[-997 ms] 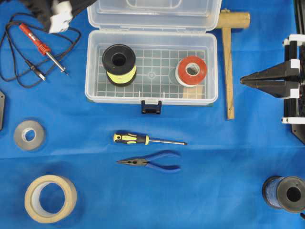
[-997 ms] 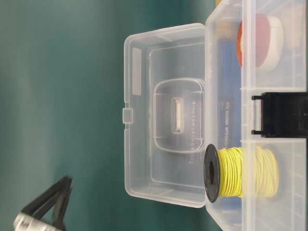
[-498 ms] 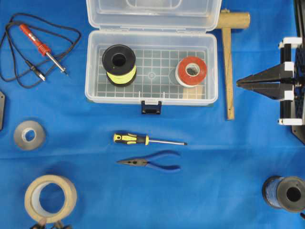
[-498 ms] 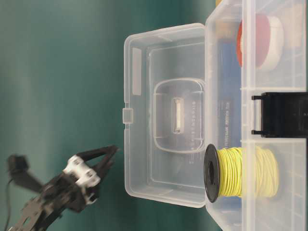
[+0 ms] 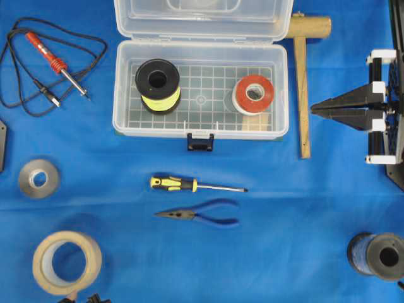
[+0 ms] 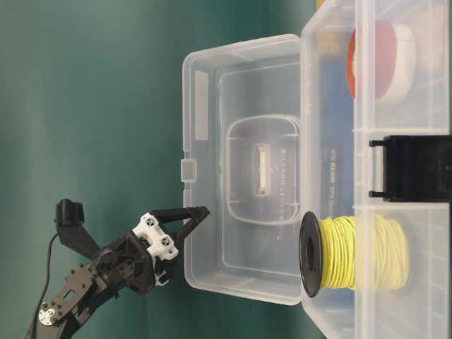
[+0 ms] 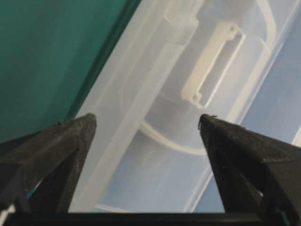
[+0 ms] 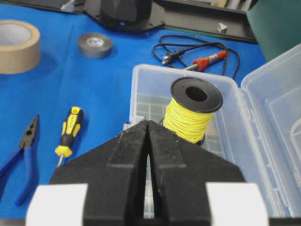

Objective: Close the tool box with the left arm.

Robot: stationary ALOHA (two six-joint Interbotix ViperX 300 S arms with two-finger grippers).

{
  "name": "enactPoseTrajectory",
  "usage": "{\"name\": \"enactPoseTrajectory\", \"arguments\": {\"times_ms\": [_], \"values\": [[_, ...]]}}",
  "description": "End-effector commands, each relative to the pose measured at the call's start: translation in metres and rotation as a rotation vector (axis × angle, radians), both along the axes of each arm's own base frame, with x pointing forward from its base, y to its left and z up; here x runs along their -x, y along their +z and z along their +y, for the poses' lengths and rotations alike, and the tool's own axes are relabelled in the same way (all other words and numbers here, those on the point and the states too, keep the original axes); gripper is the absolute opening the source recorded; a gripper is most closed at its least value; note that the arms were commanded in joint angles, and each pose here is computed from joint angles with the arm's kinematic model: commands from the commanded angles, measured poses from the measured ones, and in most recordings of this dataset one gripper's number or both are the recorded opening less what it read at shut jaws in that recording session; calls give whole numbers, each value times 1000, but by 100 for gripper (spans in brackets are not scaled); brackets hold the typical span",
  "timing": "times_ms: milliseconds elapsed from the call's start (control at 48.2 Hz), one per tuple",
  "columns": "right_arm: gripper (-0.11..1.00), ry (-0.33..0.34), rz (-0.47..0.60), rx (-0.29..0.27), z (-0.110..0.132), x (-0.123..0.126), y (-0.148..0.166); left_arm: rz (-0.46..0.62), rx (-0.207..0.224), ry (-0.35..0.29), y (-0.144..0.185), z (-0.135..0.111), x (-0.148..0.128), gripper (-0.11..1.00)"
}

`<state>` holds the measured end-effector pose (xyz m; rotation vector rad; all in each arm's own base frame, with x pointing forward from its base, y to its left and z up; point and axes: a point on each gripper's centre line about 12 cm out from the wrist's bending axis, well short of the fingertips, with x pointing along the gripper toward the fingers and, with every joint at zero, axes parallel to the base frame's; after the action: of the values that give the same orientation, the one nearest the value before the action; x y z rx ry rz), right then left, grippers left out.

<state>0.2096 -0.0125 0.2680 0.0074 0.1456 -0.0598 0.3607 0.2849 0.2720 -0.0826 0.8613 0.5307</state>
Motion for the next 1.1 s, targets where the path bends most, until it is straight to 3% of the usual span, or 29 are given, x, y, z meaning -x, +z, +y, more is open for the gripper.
{"name": "enactPoseTrajectory", "arguments": {"times_ms": [0, 602, 1080], "values": [[0, -7, -9, -4, -1, -2, 4, -19, -8, -29, 14, -12, -8, 91], [0, -28, -8, -2, -6, -2, 4, 34, 61, -168, 33, -94, -10, 90], [0, -45, -29, -1, -9, 1, 10, 24, 129, -297, 35, -190, 8, 90]]}}
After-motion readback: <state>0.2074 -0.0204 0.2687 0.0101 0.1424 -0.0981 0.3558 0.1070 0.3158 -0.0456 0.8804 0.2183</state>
